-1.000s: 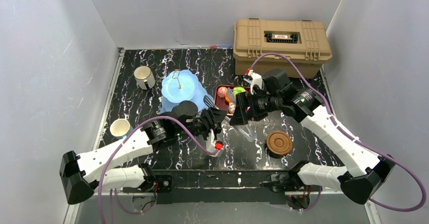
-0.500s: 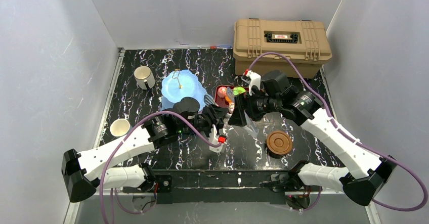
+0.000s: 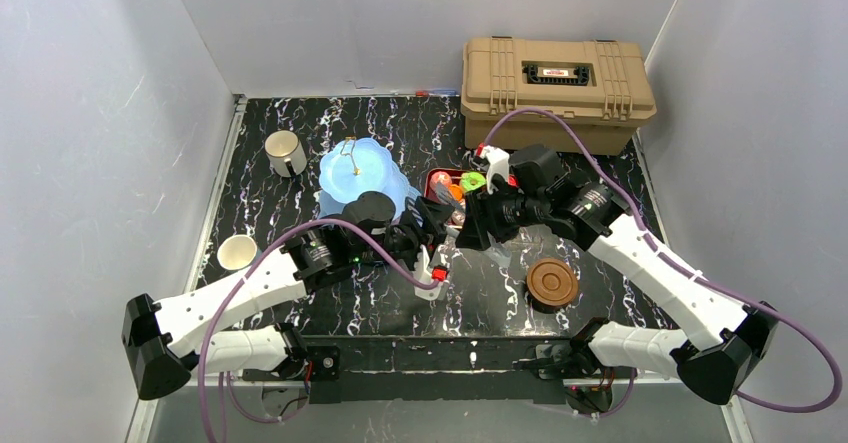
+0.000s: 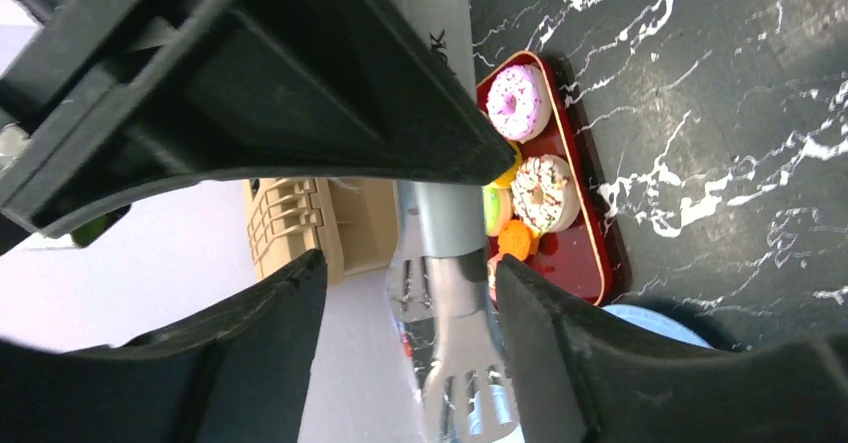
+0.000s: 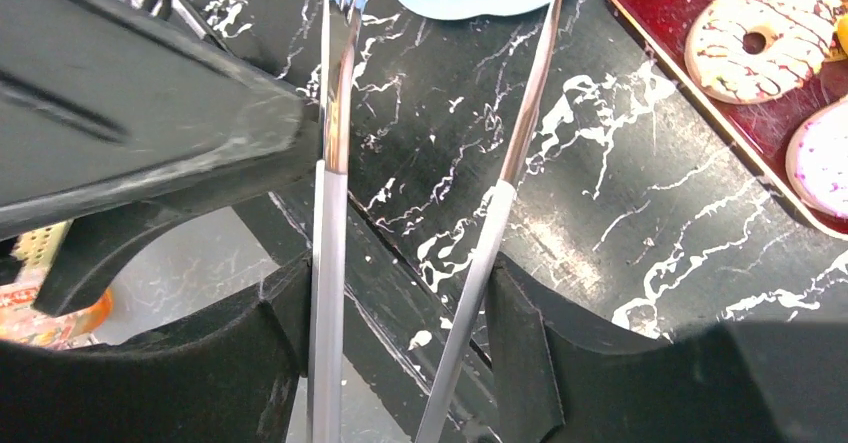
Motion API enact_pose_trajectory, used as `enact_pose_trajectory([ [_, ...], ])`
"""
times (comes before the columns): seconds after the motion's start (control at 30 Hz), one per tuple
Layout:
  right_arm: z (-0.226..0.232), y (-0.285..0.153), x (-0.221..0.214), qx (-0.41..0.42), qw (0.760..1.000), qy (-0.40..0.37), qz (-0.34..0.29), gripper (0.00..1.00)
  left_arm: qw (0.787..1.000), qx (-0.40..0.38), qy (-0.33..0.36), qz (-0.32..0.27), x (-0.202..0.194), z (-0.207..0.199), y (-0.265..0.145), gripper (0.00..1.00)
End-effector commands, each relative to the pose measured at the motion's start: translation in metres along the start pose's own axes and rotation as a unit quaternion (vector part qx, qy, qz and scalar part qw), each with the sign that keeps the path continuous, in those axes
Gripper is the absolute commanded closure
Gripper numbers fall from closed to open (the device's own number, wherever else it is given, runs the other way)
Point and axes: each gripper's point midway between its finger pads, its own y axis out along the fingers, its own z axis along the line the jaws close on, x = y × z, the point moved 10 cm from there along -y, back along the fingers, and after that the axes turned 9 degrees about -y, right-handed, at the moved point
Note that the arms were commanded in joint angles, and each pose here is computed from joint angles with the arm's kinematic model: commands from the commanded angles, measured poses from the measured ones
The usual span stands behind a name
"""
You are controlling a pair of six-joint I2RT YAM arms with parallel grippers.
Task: Serve the afternoon tea
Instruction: Pick up the desert from the tray.
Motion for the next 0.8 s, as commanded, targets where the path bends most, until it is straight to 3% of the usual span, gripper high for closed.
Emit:
enact_pose_trajectory([
  [0.0, -0.004, 0.001, 0.001, -0.025, 1.0, -0.008, -0.013, 0.38, 0.999, 0.032, 0.007, -0.015, 0.008, 0.016, -0.006, 0.34],
  [0.17, -0.012, 0.007, -0.007, -0.062, 0.998, 0.01, 0.013, 0.38, 0.999, 0.046, -0.005, -0.006, 0.008, 0.017, -0.015, 0.17],
  [0.77, -0.053, 0.036, -0.025, -0.233, 0.97, 0.014, 0.068, 0.33, 0.996, 0.08, -0.038, 0.029, 0.015, 0.014, -0.074, 0.16],
])
